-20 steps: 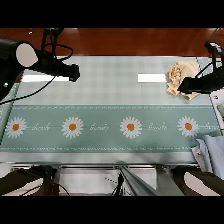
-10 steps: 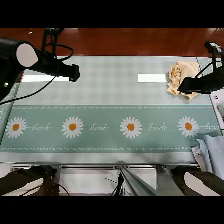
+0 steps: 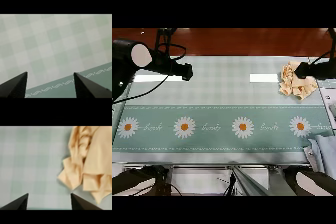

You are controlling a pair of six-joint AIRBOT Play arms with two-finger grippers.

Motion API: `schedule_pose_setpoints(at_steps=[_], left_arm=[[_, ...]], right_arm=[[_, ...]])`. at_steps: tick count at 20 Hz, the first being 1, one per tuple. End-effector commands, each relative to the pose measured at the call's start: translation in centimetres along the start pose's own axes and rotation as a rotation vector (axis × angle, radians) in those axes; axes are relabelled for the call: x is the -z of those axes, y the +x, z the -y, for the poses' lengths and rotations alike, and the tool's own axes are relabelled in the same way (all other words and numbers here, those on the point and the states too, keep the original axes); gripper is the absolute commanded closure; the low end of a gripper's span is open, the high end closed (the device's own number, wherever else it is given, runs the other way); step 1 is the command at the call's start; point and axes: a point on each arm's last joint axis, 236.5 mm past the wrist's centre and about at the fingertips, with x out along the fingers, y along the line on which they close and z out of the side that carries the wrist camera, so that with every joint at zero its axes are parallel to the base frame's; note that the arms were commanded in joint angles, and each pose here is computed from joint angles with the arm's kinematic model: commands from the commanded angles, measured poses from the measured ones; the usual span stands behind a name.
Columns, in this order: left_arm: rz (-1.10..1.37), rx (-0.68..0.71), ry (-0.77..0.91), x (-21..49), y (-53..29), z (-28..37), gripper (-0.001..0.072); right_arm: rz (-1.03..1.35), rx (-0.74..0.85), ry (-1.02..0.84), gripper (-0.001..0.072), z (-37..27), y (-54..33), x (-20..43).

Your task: Fold the shirts.

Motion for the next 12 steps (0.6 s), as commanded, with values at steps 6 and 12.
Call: schedule_pose_setpoints(at_steps=[6,12], left_arm=[[-0.06,0.0,0.023,1.4,0.3,0.0,-0.0002],[-0.104,0.001,0.023,2.4,0.2,0.0,-0.0002]], right_arm=[[0.235,0.255,0.504,0.0106,15.3,7.5,-2.8],[0.074,0.137,0.767,0.0104,15.0,16.6,3.3]])
